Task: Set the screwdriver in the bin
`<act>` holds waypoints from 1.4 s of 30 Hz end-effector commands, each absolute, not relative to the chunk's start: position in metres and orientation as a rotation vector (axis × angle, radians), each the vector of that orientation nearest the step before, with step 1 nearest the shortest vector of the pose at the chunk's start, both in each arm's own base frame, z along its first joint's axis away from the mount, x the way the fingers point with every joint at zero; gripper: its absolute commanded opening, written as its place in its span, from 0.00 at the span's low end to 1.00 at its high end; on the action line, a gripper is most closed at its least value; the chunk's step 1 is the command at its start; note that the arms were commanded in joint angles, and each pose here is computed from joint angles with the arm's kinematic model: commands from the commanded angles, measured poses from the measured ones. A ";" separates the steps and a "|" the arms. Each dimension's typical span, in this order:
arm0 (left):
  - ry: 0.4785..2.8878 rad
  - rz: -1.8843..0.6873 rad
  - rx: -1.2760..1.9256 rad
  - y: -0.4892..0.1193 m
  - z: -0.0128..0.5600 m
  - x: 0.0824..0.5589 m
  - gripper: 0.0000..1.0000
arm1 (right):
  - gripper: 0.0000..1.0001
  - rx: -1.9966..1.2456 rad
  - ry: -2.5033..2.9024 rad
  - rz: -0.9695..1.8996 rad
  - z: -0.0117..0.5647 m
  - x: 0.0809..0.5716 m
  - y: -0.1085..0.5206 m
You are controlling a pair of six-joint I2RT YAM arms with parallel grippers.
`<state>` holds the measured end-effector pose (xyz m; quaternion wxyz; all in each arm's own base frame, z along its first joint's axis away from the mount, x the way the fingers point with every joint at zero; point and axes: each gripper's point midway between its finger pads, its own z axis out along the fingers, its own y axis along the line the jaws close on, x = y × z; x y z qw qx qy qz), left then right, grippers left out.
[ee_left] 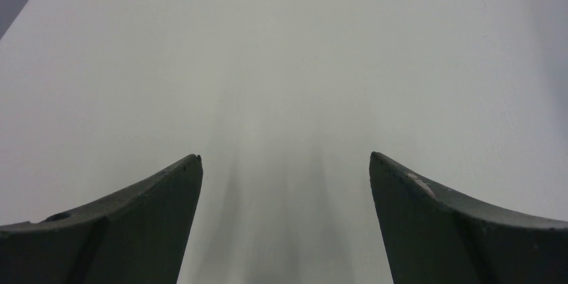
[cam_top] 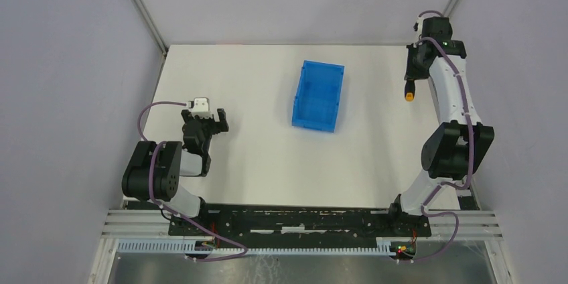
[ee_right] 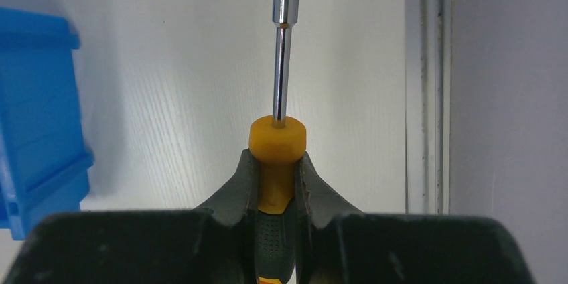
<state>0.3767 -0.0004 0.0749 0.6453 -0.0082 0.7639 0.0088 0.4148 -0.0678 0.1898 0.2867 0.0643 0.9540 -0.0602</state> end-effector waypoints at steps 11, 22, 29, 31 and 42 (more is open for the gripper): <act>1.695 0.000 -0.037 -0.001 0.088 0.380 1.00 | 0.00 -0.024 2.316 0.218 0.263 0.451 0.114; 1.694 0.002 -0.037 -0.001 0.088 0.380 1.00 | 0.00 -0.194 2.309 0.298 0.181 0.484 0.234; 1.694 0.000 -0.036 -0.001 0.088 0.380 1.00 | 0.00 -0.265 2.417 0.215 0.093 0.469 0.240; 1.693 0.001 -0.037 -0.001 0.088 0.380 1.00 | 0.00 -0.269 2.437 0.175 0.075 0.468 0.238; 1.694 0.000 -0.036 -0.001 0.088 0.380 1.00 | 0.48 -0.237 2.407 0.257 0.078 0.470 0.254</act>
